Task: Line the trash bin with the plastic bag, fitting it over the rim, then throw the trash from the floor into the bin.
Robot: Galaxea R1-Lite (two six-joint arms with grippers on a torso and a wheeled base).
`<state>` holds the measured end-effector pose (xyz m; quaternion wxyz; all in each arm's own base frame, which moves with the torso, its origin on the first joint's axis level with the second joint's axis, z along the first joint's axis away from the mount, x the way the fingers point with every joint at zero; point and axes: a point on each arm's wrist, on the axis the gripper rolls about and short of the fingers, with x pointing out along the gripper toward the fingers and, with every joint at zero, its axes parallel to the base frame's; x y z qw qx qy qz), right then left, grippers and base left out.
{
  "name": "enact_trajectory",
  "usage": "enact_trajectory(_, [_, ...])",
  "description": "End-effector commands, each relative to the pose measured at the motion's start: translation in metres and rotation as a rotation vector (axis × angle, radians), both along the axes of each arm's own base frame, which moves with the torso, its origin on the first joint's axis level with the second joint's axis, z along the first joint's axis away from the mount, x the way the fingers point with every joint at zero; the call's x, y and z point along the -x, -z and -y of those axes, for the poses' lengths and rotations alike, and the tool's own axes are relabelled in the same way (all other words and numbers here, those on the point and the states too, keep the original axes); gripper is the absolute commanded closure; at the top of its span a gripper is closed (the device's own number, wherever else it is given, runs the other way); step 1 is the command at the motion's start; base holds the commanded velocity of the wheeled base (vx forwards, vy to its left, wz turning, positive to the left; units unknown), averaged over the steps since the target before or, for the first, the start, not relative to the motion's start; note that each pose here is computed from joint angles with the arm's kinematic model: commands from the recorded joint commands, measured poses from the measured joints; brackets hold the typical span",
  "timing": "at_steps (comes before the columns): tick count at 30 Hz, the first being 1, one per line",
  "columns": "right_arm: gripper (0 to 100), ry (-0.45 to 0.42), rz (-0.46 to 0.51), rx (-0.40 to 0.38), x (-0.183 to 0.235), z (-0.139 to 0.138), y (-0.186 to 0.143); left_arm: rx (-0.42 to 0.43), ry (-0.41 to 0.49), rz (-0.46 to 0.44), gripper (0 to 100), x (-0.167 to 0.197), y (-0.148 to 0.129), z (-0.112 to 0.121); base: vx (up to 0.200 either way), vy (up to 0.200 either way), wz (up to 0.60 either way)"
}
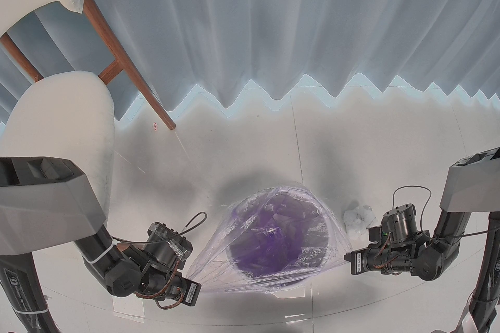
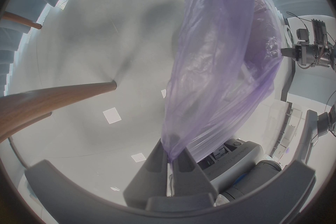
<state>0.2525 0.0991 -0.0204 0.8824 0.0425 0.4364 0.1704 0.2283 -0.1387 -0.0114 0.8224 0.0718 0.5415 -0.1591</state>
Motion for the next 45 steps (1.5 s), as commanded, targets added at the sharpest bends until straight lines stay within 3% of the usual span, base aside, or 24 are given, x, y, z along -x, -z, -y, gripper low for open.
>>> enact_trajectory(1, [100,0.023,-0.002,0.004,-0.010,0.002,0.007,-0.025,-0.010,-0.009,100,-0.007,0.009,0.000,0.000,0.000,0.00])
enact_trajectory(9, [100,0.085,0.056,0.001,-0.035,0.007,0.007,-0.017,-0.041,0.011,100,-0.024,0.016,0.002,0.000,0.000,0.00])
enact_trajectory(14, [100,0.138,0.117,-0.001,-0.048,0.008,-0.003,0.019,-0.062,0.080,100,-0.031,0.011,0.005,0.000,0.000,0.00])
enact_trajectory(25, [100,0.157,0.179,-0.005,-0.048,0.005,-0.011,0.102,-0.127,0.239,100,-0.041,0.010,0.003,0.000,0.000,0.00])
enact_trajectory(31, [100,0.173,0.205,0.002,-0.049,0.005,-0.007,0.089,-0.116,0.218,100,-0.027,0.013,-0.002,0.000,0.000,0.00])
enact_trajectory(32, [100,0.170,0.188,0.010,-0.044,0.006,-0.005,0.090,-0.113,0.211,0,-0.024,0.013,-0.003,0.000,0.000,0.00])
enact_trajectory(33, [100,0.165,0.179,0.015,-0.041,0.006,-0.003,0.094,-0.115,0.212,0,-0.024,0.012,-0.003,0.000,0.000,0.00])
enact_trajectory(34, [0,0.165,0.179,0.015,-0.041,0.006,-0.003,0.094,-0.115,0.212,0,-0.024,0.012,-0.003,0.000,0.000,0.00])
enact_trajectory(41, [0,0.148,0.215,-0.028,-0.018,0.005,-0.016,0.162,-0.090,0.299,0,-0.001,-0.009,-0.009,0.000,0.000,0.00])
enact_trajectory(45, [0,0.124,0.280,-0.083,-0.008,0.008,-0.032,0.267,-0.024,0.377,0,0.017,-0.024,-0.007,0.000,0.000,0.00])
